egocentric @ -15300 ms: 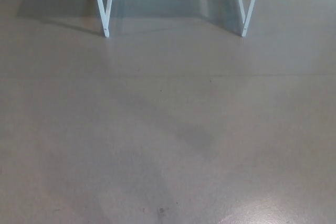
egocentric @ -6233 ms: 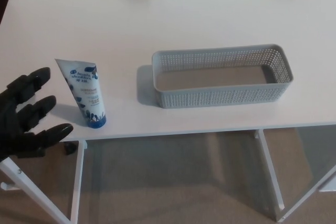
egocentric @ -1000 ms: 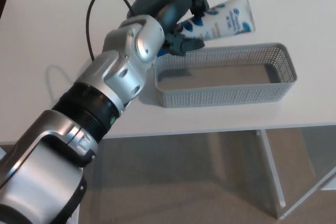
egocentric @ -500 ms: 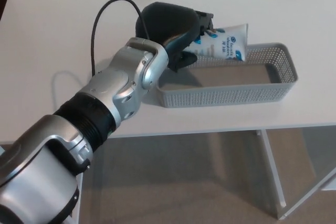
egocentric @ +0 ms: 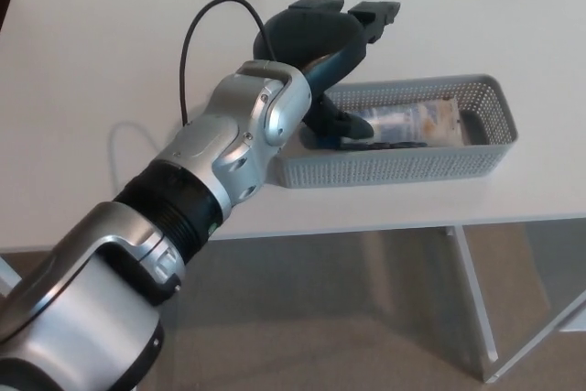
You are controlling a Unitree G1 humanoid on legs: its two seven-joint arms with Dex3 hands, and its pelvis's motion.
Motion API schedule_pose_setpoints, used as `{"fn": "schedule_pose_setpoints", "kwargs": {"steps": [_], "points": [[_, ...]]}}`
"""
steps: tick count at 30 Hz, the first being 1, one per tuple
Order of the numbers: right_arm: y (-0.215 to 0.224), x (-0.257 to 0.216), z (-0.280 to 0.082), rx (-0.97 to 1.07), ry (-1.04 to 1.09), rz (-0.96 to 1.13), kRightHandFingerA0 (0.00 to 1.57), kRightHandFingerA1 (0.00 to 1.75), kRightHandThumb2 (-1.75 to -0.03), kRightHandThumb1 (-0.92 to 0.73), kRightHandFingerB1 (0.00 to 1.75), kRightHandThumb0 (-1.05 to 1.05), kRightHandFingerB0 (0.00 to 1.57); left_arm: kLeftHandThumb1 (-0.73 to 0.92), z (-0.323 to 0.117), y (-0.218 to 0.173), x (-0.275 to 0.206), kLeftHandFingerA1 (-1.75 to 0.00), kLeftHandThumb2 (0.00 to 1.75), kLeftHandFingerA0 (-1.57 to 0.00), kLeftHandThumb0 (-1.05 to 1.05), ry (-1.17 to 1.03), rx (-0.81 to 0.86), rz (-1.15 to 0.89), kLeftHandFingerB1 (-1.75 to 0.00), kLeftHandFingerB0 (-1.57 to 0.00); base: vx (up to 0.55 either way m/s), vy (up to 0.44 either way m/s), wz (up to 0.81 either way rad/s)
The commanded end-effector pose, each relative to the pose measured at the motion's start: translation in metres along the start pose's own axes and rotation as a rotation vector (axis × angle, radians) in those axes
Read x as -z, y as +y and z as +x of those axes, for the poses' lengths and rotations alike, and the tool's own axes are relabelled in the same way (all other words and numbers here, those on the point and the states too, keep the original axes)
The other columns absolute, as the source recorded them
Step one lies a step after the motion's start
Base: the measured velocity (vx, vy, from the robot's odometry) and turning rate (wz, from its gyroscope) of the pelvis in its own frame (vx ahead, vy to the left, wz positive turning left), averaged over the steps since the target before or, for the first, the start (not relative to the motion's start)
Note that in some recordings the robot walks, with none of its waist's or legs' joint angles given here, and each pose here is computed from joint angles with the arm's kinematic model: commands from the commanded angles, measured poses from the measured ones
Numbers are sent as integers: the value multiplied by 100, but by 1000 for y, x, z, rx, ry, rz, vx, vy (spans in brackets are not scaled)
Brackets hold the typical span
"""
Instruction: The robot walks towards a table in front, picks a shampoo with left hand and puts it in a small grey container
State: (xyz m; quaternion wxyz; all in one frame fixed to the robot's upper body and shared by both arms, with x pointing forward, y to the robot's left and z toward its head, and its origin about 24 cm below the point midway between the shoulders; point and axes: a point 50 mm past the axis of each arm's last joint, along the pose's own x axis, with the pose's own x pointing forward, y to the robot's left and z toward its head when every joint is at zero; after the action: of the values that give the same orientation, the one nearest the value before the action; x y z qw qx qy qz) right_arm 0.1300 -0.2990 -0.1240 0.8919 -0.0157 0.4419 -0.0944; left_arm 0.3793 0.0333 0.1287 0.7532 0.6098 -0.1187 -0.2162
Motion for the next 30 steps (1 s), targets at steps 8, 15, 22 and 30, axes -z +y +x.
{"fn": "schedule_pose_setpoints", "kwargs": {"steps": [8, 15, 22, 30], "points": [[-4, -3, 0, 5, 1, -13, 60, 45, -58, -63, 40, -34, 52, 53, -2, -4, 7, 0, 62, 0, -97, 48, 67, -19, 0, 0, 0, 0, 0], [-3, -3, 0, 2, -1, -9, 59, 45, -58, -64, 40, -34, 51, 53, -2, -4, 7, 0, 62, 0, -97, 49, 70, -26, -1, 0, 0, 0, 0], [-7, -9, 1, -3, -7, -58, 59, 45, -58, -63, 40, -35, 52, 60, -80, 100, -7, 0, 58, 0, -92, -234, -194, 12, -5, 0, 0, 0, 0], [-7, 4, -2, 3, 39, -51, 58, 45, -58, -62, 40, -35, 52, 42, -169, 123, 1, -9, 85, 0, -74, -325, -292, 5, -13, 0, 0, 0, 0]]}}
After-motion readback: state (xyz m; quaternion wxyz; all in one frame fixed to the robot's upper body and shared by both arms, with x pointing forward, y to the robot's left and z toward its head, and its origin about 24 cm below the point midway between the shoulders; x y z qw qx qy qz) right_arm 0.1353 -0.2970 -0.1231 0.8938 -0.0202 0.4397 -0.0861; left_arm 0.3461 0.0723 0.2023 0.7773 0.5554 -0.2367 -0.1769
